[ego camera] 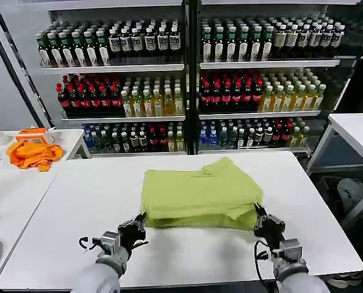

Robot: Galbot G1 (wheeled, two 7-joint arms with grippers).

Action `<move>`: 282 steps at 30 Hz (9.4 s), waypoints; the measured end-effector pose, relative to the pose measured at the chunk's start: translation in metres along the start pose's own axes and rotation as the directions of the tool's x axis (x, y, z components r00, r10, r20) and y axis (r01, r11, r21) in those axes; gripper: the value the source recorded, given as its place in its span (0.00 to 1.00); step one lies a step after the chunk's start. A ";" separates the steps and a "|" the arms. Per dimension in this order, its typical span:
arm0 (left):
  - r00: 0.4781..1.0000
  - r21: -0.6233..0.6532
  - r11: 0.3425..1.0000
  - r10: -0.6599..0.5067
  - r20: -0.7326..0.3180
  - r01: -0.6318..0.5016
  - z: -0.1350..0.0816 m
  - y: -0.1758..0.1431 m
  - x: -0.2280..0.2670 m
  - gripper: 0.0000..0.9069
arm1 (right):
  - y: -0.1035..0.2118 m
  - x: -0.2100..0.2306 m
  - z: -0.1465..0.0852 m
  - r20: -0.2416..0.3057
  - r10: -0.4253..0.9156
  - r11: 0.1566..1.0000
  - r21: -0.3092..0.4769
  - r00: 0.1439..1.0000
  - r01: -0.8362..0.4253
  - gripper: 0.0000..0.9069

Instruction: Fold and organize the clothes.

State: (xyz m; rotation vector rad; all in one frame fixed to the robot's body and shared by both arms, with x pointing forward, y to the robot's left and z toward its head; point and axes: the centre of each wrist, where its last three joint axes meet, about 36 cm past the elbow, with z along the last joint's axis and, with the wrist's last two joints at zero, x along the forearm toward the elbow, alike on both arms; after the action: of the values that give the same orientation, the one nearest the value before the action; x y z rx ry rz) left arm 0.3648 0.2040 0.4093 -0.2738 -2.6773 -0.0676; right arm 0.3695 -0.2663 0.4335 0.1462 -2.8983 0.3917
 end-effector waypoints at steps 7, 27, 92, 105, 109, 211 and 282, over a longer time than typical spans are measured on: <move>1.000 -0.015 1.000 -0.008 -0.004 0.008 0.000 -0.002 -0.019 0.02 | -0.003 -0.025 0.003 0.015 -0.003 0.999 0.049 1.000 0.003 0.00; 1.000 -0.010 1.000 -0.017 -0.001 0.017 -0.001 -0.005 -0.033 1.00 | 0.004 -0.043 0.016 0.011 0.027 0.992 0.125 1.000 -0.028 1.00; 0.998 0.051 0.999 -0.012 -0.067 0.015 0.039 0.002 -0.002 0.02 | 0.011 0.055 0.034 -0.324 0.018 0.978 -0.191 0.946 -0.083 0.00; 0.989 0.048 0.998 -0.032 -0.145 0.039 0.050 0.014 0.057 0.02 | 0.017 0.106 0.022 -0.349 -0.022 0.988 -0.149 0.937 -0.032 0.00; 0.985 0.046 0.998 -0.036 -0.170 0.044 0.052 0.013 0.077 0.02 | 0.020 0.117 0.019 -0.359 -0.036 0.990 -0.139 0.933 -0.016 1.00; 0.999 0.174 0.984 0.034 -0.012 -0.031 -0.036 0.049 -0.013 0.02 | 0.046 -0.112 -0.038 -0.130 -0.167 0.951 -0.283 0.977 0.125 0.00; 0.970 0.108 0.969 -0.211 -0.121 0.224 0.052 -0.049 0.051 0.02 | 0.044 0.091 0.013 -0.305 -0.006 0.952 -0.293 0.952 -0.088 1.00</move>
State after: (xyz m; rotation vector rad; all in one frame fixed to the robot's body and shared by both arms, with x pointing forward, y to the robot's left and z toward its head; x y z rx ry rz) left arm 0.2873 0.1698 0.3848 0.0620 -2.5802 0.0124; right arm 0.2728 -0.2335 0.4309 -0.0241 -2.6168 -0.0301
